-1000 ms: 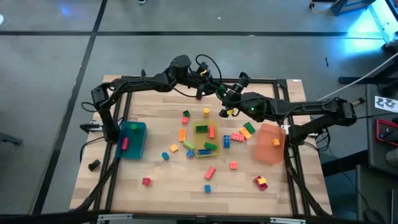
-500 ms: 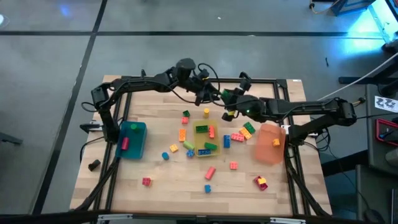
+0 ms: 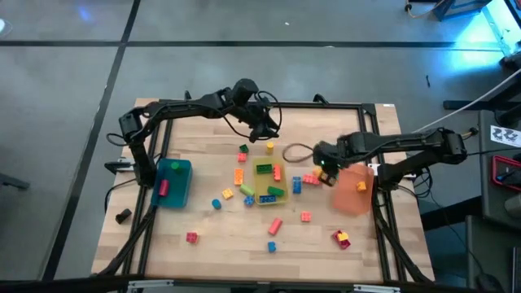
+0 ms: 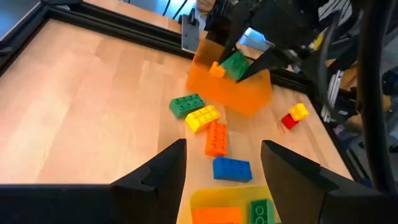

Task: Sort blocks by size
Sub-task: Put the green 4 stud game piece into the orange bin

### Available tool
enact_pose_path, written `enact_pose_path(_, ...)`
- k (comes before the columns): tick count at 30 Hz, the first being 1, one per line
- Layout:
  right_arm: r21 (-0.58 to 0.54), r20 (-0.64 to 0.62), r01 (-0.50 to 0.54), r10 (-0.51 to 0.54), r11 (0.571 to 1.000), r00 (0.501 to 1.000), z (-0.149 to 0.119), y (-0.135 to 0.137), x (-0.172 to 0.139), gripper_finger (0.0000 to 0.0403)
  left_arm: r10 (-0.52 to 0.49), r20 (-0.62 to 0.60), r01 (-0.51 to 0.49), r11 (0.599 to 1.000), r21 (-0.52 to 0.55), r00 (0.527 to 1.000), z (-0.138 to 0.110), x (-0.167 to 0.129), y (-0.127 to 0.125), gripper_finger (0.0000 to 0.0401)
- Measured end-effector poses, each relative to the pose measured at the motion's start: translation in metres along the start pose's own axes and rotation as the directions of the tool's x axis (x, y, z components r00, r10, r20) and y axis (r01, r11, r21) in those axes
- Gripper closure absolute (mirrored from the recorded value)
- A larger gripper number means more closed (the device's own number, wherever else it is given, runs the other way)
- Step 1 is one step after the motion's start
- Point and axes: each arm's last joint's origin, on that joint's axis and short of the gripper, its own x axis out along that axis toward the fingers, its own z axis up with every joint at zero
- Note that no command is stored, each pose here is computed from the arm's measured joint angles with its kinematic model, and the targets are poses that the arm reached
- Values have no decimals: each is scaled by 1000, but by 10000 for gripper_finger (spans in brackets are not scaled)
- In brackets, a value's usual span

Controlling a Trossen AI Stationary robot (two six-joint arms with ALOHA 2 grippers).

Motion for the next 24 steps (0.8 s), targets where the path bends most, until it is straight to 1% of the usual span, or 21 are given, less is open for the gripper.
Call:
enact_pose_path(3,43,-149,4,3,999,989,-18,5,-3,235,18,-7,-18,1000,14,1000,-1,1,-1,210)
enact_pose_path(6,66,-209,46,-31,997,977,-31,11,-6,238,24,-15,-24,1000,18,1000,-2,2,-2,210)
enact_pose_path(9,70,-237,63,-45,996,971,-39,17,-9,238,25,-15,-25,1000,19,1000,-2,2,-1,210)
enact_pose_path(14,64,-297,30,-9,997,955,-50,27,-12,225,25,-18,-25,1000,19,1000,-2,2,-1,210)
enact_pose_path(17,43,-319,22,-8,999,948,-56,31,-14,224,25,-18,-25,999,31,1000,-2,2,-1,210)
enact_pose_path(21,7,-313,14,-11,1000,950,-61,36,-16,222,25,-18,-25,999,33,1000,-2,2,-1,210)
enact_pose_path(24,8,-305,12,-9,1000,952,-63,39,-16,222,25,-18,-25,999,33,1000,-2,2,-1,210)
